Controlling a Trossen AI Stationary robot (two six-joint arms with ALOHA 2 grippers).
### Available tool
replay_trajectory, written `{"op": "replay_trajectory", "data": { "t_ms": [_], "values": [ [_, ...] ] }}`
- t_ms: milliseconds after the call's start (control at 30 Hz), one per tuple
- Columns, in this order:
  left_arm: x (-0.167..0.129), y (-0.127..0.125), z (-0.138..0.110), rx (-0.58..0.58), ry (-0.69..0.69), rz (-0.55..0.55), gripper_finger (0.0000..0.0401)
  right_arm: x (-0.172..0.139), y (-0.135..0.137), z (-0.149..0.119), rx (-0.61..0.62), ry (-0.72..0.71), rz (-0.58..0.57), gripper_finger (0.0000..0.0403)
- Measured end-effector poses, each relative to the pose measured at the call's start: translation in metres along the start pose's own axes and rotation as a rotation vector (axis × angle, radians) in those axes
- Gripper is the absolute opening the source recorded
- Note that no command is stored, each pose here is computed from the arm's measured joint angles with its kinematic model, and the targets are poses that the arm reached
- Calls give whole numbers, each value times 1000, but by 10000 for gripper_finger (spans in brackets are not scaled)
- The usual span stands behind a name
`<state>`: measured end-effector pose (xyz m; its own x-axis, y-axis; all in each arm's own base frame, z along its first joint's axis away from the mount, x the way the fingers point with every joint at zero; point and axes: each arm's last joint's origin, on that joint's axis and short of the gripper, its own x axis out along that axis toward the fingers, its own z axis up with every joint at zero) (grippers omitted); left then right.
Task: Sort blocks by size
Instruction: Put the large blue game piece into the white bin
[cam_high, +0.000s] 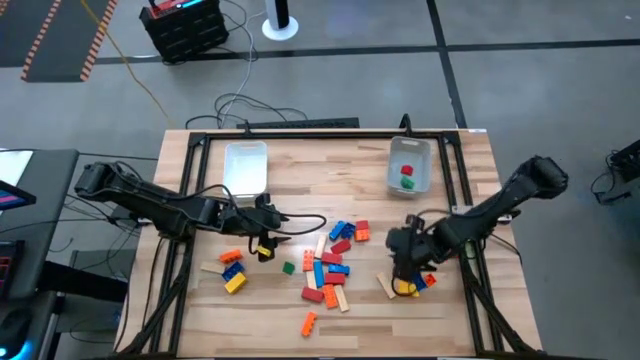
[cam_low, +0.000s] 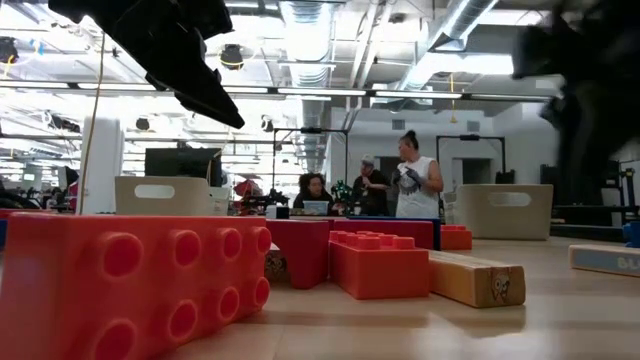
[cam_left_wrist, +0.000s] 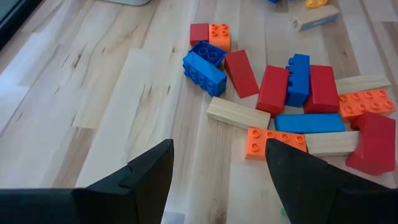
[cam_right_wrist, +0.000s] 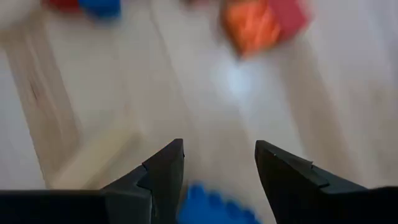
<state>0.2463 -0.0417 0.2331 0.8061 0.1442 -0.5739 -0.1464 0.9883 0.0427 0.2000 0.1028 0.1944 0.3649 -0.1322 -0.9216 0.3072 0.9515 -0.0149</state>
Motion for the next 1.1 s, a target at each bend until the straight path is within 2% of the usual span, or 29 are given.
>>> {"op": "replay_trajectory", "data": {
  "t_ms": [200, 333, 600, 833, 1100],
  "values": [
    [0, 0, 0, 6, -1, 1, 248, 5, 4, -18, -150, 182, -27, 229],
    [1, 3, 1, 10, -1, 9, 248, 0, 1, -16, -193, 270, -7, 236],
    [2, 7, 1, 28, 2, 23, 248, -2, 0, -11, -331, 311, 3, 237],
    [2, 7, 0, 43, 11, 23, 248, 21, 6, -14, -482, 404, -38, 237],
    [2, 7, 0, 49, 15, 24, 248, 41, 7, -14, -564, 467, -58, 236]
  ]
}}
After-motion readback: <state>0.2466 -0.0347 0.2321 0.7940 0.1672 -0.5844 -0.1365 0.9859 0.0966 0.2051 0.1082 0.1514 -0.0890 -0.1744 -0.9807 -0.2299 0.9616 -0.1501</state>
